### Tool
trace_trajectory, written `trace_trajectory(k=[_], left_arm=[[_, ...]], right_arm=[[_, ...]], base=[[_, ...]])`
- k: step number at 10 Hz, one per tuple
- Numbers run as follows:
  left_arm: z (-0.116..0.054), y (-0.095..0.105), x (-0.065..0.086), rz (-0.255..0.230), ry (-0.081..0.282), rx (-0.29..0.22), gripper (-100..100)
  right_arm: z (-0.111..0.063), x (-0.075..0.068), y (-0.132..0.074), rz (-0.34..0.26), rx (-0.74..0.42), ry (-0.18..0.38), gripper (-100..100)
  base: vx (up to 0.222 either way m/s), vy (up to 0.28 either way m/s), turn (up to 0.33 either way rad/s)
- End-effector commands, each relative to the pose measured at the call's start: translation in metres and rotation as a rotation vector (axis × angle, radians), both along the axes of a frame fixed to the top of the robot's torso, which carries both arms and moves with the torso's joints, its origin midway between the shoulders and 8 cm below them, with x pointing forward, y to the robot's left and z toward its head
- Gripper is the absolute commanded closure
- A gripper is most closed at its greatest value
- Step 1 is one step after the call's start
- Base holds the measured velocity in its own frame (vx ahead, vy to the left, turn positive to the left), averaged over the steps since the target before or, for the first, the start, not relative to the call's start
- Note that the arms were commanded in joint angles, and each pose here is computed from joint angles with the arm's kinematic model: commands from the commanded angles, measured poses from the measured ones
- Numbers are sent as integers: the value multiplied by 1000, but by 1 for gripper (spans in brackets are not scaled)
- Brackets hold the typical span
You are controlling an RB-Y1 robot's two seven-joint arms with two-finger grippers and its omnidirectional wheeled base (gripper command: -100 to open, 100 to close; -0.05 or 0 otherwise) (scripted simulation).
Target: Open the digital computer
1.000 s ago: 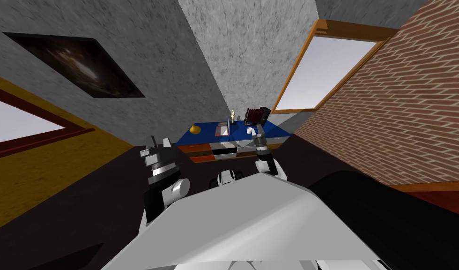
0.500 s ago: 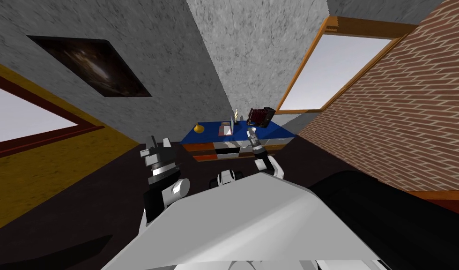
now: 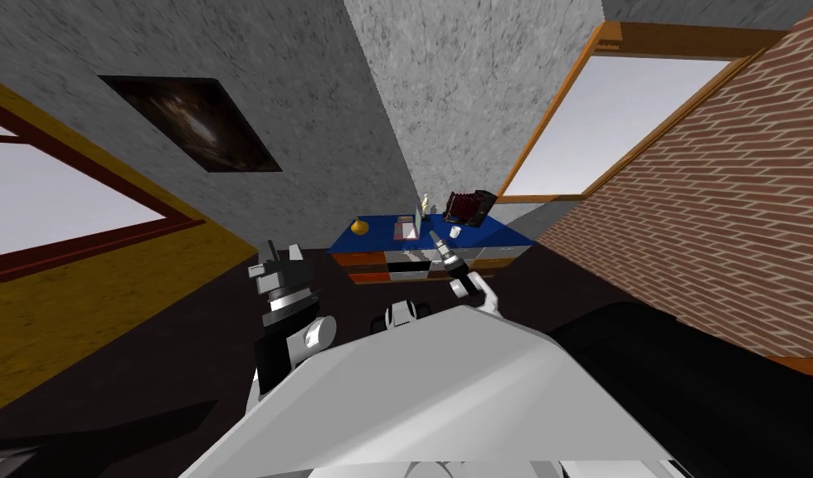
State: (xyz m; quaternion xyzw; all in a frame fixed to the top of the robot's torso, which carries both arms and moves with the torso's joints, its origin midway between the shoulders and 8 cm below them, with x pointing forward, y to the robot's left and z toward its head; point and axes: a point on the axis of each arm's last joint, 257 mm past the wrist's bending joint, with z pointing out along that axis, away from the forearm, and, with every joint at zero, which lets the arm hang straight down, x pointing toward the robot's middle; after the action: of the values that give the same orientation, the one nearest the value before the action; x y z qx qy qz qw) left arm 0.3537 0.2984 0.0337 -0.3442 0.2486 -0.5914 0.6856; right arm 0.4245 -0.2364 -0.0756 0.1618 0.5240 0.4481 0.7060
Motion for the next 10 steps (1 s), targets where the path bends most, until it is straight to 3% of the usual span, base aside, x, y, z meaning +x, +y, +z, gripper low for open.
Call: trace_trajectory(k=[1,7,10], left_arm=[[0,0,0,0,0,0,0],[0,0,0,0,0,0,0],[0,0,0,0,0,0,0]], right_arm=[[-15,11,3,-13,-90,29,-100],[-65,47,-6,-74,-368,114,-100],[-77,55,-11,-98,-463,130,-100]], base=[[9,66,27],[15,79,58],[23,55,39]])
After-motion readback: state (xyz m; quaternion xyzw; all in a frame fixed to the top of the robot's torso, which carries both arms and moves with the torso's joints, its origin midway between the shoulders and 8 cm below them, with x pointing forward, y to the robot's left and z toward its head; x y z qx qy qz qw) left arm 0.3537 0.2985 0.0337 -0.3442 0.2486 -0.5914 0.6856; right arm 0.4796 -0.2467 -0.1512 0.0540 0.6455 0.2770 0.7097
